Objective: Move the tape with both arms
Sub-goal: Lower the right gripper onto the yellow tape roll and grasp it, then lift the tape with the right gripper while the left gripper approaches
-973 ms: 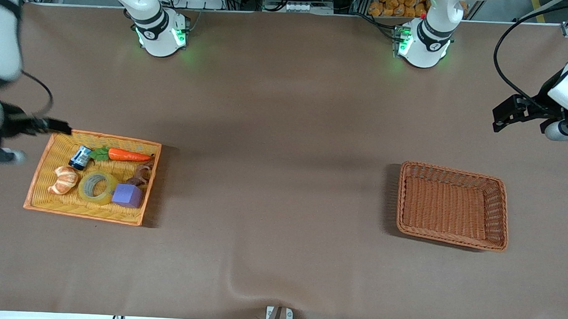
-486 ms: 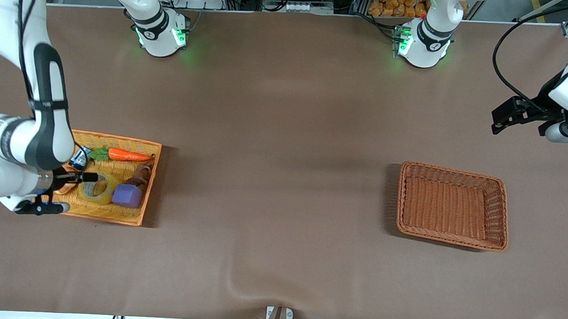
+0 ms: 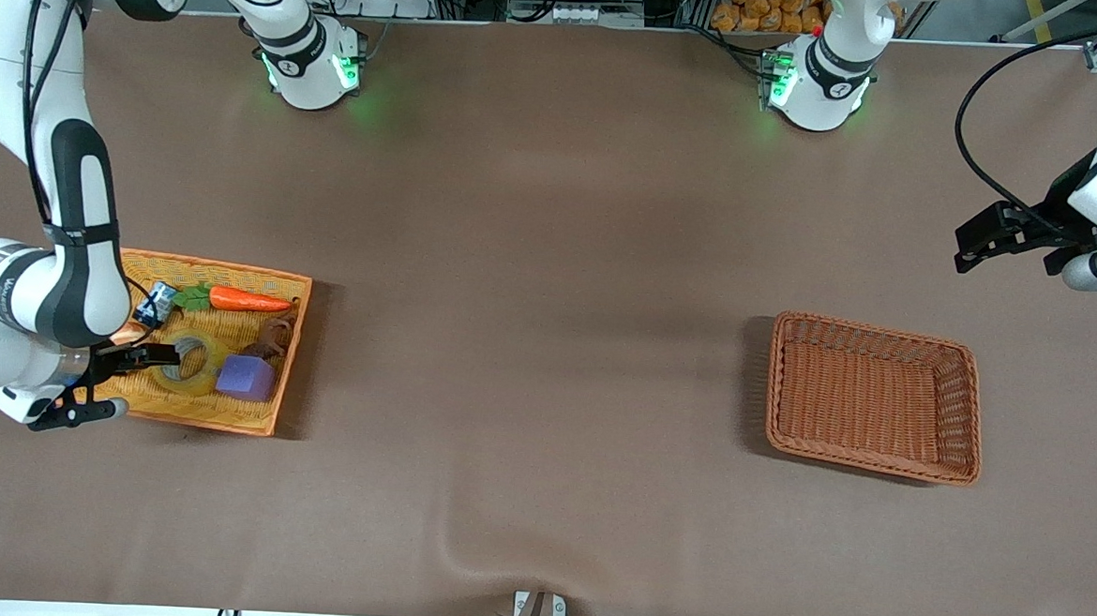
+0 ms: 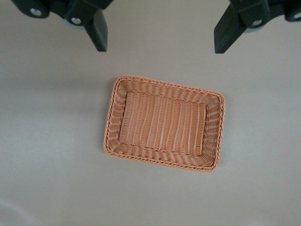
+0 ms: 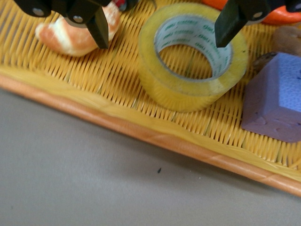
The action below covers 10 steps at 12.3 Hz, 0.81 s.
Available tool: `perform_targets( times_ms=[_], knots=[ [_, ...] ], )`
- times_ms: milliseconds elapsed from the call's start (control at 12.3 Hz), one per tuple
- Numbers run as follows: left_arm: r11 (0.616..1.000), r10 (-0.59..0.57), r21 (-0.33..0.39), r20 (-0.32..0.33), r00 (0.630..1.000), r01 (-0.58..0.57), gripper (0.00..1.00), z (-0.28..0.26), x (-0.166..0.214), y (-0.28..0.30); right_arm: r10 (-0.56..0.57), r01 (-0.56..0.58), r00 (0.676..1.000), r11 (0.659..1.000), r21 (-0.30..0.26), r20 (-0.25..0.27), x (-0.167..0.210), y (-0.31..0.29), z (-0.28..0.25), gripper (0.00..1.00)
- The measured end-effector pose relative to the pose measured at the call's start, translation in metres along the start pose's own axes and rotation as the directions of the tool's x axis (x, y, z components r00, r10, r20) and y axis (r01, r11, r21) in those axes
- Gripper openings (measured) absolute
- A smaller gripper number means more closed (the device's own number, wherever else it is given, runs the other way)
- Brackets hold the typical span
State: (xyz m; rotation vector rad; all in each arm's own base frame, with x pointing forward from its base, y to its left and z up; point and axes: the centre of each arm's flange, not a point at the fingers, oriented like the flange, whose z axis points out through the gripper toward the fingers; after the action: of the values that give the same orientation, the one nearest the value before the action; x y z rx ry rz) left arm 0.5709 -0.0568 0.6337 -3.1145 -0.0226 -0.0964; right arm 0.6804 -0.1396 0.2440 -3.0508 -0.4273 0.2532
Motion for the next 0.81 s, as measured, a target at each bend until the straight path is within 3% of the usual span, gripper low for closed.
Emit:
perform_targets(
  times_ms=[405, 811],
  knots=[
    [1.0, 0.006, 0.0, 0.006, 1.0, -0.006, 1.0, 0.003, 0.0, 0.004, -0.036, 0.036, 0.999, 0.999, 0.013, 0.022, -0.003, 0.014, 0.039, 0.96],
    [1.0, 0.018, -0.002, 0.038, 0.999, -0.018, 1.0, 0.021, 0.006, 0.01, -0.038, 0.038, 0.999, 0.999, 0.014, 0.02, -0.002, 0.013, 0.038, 0.37]
  ],
)
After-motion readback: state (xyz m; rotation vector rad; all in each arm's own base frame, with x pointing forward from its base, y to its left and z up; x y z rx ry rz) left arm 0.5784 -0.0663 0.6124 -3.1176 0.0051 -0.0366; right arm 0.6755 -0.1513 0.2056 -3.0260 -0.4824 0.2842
